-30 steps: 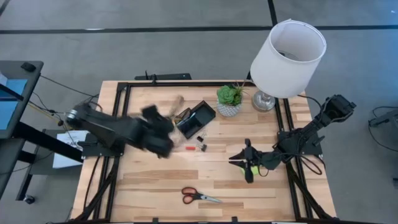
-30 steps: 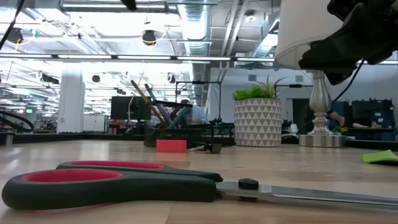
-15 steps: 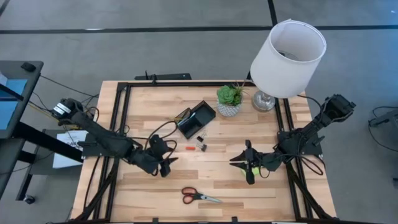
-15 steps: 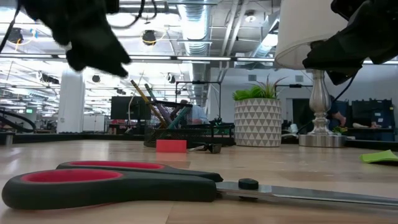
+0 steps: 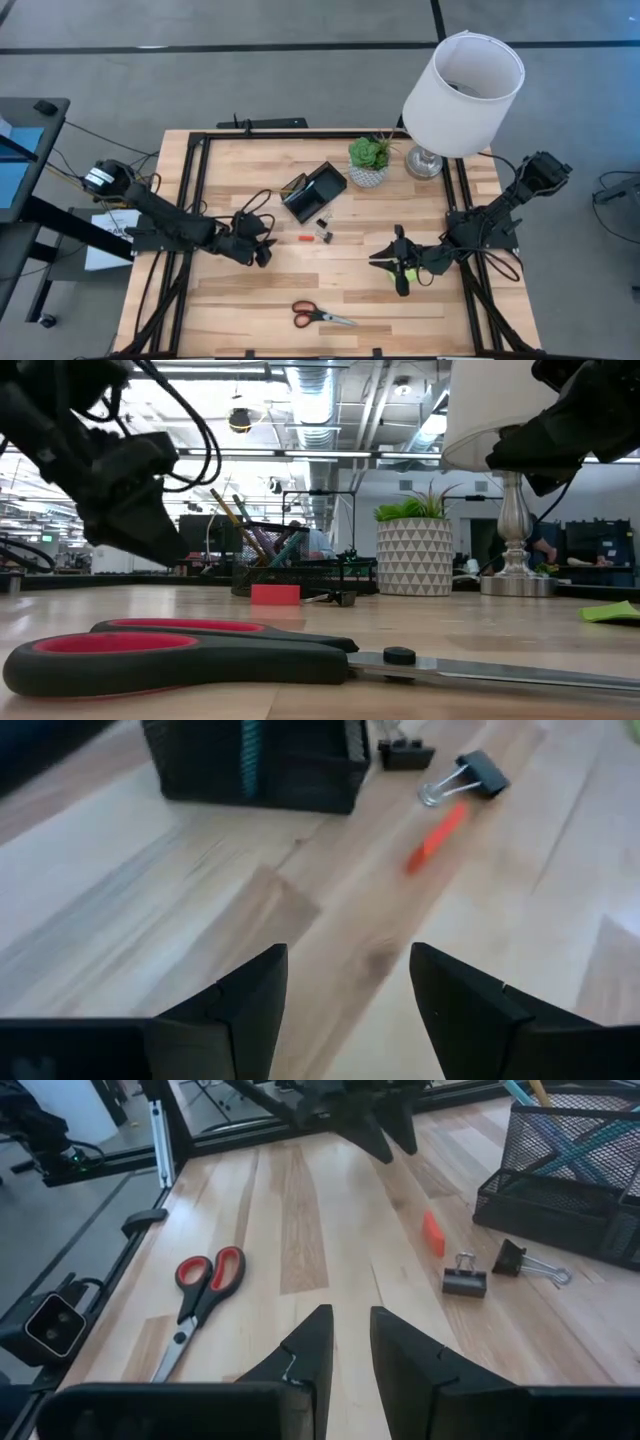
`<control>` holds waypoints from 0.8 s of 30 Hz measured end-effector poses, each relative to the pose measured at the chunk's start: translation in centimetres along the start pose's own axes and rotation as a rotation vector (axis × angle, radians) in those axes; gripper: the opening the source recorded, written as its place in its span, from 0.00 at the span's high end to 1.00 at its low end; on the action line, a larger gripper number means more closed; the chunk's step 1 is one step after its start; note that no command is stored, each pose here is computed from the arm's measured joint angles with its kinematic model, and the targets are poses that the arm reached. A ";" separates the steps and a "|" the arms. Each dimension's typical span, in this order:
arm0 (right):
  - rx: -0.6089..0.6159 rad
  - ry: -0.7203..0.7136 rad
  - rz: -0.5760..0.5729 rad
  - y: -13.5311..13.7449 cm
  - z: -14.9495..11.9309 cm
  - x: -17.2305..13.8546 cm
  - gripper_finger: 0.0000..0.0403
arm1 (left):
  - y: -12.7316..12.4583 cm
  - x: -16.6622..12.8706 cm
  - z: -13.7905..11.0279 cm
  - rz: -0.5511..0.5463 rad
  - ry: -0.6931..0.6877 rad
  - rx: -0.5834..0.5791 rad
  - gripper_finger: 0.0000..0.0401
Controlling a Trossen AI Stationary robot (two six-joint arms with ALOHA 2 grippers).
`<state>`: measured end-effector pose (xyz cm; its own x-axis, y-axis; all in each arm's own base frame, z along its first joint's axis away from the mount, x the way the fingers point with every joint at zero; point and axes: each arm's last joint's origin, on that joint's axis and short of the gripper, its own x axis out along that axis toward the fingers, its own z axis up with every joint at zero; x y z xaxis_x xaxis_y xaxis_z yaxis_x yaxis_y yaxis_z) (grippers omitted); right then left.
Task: Pick and place office supplies into organizer
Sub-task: Put the orange eraser into the black desk organizer
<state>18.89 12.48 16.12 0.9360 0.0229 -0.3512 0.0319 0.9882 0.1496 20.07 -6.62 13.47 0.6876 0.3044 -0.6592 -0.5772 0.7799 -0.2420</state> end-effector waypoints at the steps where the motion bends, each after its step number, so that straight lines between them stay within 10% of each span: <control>1: 0.000 0.000 0.000 0.0 0.0 0.0 0.84 | 0.0 0.1 0.0 -0.018 0.002 0.014 0.49; 8: -0.003 0.002 -0.001 0.0 0.0 0.0 0.84 | -1.1 2.3 -0.5 -0.185 -0.072 0.248 0.49; 24: -0.003 0.002 -0.003 0.0 0.0 0.0 0.84 | -2.2 8.7 0.0 -0.104 -0.101 0.367 0.49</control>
<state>18.90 12.45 16.09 0.9351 0.0208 -0.3537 0.0331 0.9888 0.1457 27.34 -5.68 8.27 0.7845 0.2517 -0.5668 -0.3191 0.9475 -0.0208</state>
